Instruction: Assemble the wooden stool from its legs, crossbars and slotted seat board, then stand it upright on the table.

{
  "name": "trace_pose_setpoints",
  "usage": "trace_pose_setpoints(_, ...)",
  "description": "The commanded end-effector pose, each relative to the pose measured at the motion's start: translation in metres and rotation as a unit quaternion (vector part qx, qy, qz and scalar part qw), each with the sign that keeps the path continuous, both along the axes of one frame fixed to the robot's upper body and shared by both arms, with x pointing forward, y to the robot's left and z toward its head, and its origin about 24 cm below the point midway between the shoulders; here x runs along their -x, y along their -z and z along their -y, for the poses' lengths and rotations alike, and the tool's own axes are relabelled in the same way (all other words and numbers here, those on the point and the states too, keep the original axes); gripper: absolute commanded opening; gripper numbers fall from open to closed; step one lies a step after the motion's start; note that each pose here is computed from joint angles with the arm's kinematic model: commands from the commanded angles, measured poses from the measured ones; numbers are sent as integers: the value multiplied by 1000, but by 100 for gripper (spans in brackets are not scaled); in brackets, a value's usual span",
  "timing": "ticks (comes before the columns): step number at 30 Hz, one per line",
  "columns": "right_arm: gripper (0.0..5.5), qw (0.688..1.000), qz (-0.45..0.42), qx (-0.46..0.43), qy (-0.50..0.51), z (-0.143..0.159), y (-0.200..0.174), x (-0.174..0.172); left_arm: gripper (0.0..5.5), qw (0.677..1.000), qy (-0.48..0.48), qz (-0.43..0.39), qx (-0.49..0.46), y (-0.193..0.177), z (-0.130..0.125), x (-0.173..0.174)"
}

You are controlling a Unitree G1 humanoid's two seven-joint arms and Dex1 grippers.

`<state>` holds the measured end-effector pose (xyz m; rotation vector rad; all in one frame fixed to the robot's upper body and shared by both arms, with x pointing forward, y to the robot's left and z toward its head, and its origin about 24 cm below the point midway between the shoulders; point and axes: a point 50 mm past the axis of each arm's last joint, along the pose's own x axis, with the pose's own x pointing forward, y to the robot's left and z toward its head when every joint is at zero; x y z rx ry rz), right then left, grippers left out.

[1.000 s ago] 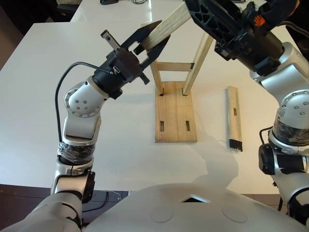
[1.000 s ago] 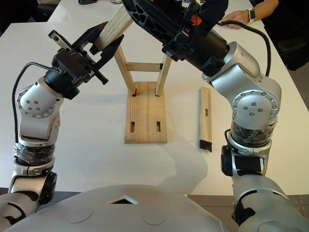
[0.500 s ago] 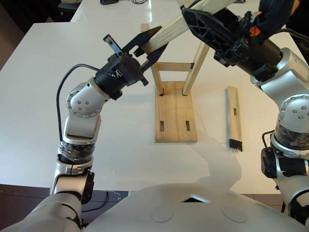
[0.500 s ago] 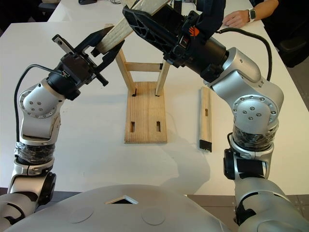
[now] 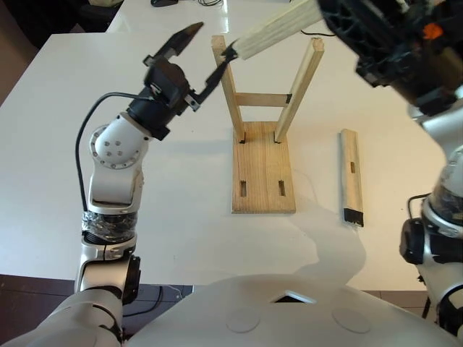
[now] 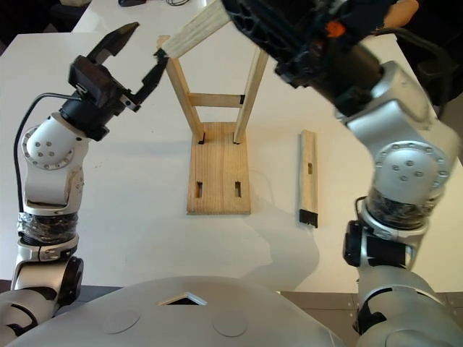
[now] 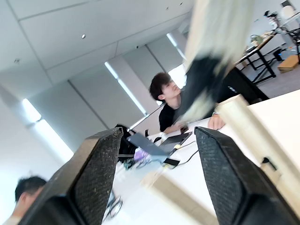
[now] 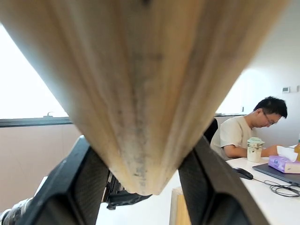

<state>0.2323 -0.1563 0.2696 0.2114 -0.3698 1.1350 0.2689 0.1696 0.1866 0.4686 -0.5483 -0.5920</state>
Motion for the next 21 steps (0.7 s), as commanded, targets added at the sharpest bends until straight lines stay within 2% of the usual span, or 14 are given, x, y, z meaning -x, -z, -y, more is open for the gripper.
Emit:
trace_pose_setpoints(1,205,997,-34,67,-22,21,10,16,284,998,-46,-39,-2,18,-20,-7)
trace_pose_setpoints(6,205,974,-105,188,-64,30,54,33,284,997,-50,-57,-24,36,-20,-4)
trace_pose_setpoints(13,205,941,-114,305,-91,28,101,40,284,995,-65,-65,-36,44,-23,-9)
trace_pose_setpoints(21,205,933,-117,325,-99,29,123,39,284,996,-53,-62,-42,42,-19,-10)
